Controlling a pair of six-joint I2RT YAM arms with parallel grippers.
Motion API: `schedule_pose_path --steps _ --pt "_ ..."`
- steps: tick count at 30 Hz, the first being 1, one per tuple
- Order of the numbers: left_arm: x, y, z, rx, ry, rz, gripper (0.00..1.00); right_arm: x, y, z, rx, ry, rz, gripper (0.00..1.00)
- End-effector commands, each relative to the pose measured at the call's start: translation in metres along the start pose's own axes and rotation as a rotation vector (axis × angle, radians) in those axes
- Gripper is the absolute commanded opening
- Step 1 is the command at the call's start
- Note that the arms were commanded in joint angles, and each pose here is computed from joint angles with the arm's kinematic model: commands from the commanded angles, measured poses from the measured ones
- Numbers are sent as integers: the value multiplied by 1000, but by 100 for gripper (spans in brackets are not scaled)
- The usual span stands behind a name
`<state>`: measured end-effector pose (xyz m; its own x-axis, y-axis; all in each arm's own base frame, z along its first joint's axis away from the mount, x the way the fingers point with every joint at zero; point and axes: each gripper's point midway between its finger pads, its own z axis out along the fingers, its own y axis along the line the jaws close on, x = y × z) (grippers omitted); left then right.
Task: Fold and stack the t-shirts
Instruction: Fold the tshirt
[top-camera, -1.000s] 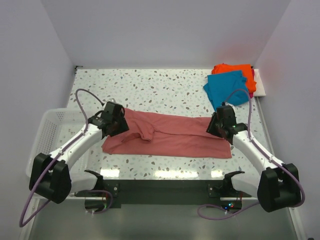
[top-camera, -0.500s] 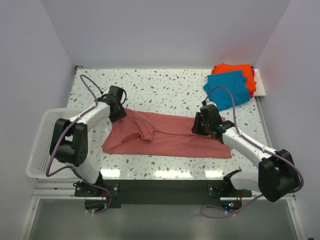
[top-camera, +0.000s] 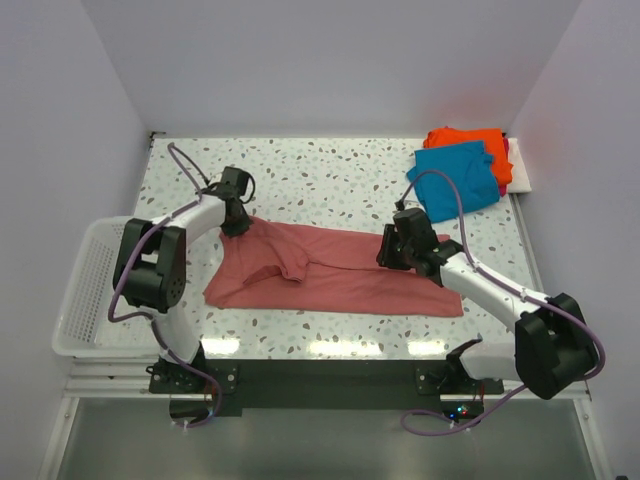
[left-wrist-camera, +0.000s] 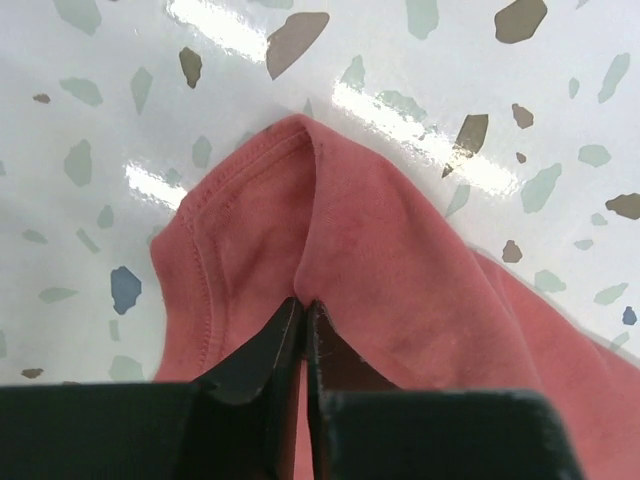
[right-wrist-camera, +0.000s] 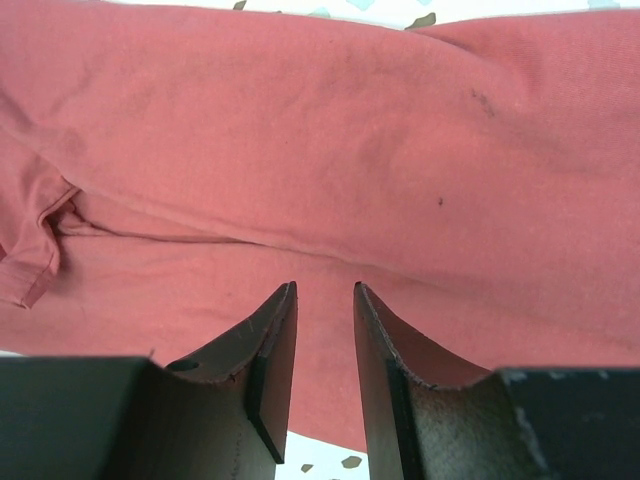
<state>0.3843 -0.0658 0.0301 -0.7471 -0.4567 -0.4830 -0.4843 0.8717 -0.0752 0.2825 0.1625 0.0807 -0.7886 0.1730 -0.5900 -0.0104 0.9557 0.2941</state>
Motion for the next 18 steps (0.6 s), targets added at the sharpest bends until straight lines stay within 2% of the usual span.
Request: schedule_pose_path --steps 1,4,12,18 --pt "-32 -7 -3 26 -78 -25 7 -22 17 -1 -41 -68 8 33" --pt "-43 -8 -8 41 -96 -35 0 -21 16 0 -39 -69 10 33" --pt "-69 -11 -19 86 -125 -47 0 -19 13 5 -23 -67 11 32" --pt "-72 -12 -10 111 -80 -24 0 -19 6 8 16 -72 -2 33"
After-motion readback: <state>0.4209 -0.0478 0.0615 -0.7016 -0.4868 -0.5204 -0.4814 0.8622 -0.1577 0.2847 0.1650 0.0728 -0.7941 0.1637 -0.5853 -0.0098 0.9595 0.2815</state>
